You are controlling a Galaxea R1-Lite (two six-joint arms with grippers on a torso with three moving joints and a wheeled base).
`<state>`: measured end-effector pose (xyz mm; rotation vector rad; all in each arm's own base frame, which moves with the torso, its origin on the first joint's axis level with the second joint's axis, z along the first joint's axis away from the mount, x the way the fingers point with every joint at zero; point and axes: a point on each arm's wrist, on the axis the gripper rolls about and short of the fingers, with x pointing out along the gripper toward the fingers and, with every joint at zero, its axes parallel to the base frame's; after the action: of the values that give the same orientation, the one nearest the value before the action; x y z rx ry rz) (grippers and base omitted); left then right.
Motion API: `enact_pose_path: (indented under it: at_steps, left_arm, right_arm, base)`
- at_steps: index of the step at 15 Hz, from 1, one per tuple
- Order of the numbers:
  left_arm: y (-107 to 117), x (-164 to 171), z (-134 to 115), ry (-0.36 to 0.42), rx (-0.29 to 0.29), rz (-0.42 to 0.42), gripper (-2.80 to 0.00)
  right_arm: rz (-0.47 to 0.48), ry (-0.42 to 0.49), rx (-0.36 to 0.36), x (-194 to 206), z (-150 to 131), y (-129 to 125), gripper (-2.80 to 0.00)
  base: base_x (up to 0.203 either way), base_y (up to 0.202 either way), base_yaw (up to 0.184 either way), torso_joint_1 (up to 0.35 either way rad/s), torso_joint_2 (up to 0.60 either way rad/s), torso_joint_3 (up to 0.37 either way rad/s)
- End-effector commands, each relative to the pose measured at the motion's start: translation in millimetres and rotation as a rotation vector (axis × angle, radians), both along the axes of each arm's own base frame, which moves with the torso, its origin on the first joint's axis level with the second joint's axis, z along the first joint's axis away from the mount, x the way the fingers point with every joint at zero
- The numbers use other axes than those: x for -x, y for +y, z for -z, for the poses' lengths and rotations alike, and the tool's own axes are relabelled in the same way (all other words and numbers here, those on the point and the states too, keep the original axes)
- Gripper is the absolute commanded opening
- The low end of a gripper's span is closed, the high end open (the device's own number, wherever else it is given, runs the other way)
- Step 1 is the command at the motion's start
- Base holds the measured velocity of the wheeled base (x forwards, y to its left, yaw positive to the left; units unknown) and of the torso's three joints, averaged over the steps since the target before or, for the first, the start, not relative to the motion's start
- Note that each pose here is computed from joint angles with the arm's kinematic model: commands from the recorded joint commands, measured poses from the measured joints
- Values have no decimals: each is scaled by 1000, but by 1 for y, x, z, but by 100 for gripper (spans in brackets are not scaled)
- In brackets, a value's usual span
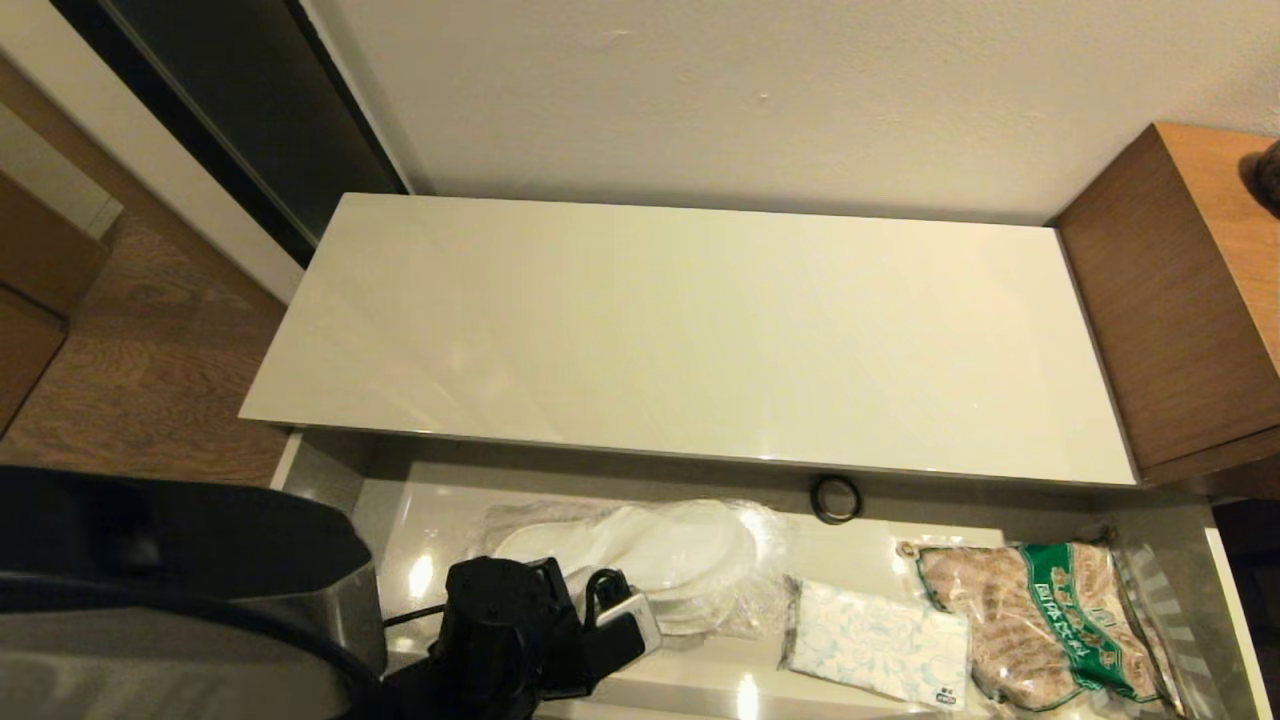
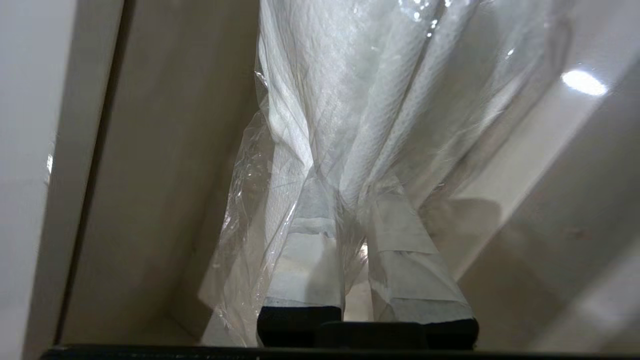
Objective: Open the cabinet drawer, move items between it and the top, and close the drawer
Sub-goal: Take out the disposable slippers from the drawer, then place the disposable slippers on the table
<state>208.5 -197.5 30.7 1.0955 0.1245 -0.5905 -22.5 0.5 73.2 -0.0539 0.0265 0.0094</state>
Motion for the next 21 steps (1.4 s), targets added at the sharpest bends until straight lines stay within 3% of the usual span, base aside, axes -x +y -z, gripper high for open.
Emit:
enact_pose_path:
  at_steps: [1, 7, 11, 14, 17, 19, 21]
  left_arm:
    - [-4, 12, -10, -16, 8, 44, -280]
    - [-22, 35, -44, 8, -10, 171, -280]
    - [-29, 33, -106, -83, 92, 170, -280]
    - [-26, 39, -168, -143, 188, 148, -280]
    - [-29, 37, -220, -167, 312, 9, -280]
    - [-29, 18, -242, -162, 383, -223, -280]
    - [-19, -32, -224, -106, 388, -471, -280]
  right_arm:
    - [-1, 1, 1, 0, 0, 0, -280]
    - [-1, 1, 1, 0, 0, 0, -280]
    - [-1, 1, 1, 0, 0, 0, -280]
    - [-1, 1, 1, 0, 0, 0, -280]
    - [-1, 1, 1, 0, 0, 0, -280]
    - [-1, 1, 1, 0, 0, 0, -280]
    - [-1, 1, 1, 0, 0, 0, -280]
  base:
    - [0, 0, 0, 0, 0, 0]
    - [0, 0, 0, 0, 0, 0]
    - [0, 0, 0, 0, 0, 0]
    - [0, 0, 0, 0, 0, 0]
    - [0, 0, 0, 0, 0, 0]
    - [0, 0, 0, 0, 0, 0]
    - [0, 0, 0, 0, 0, 0]
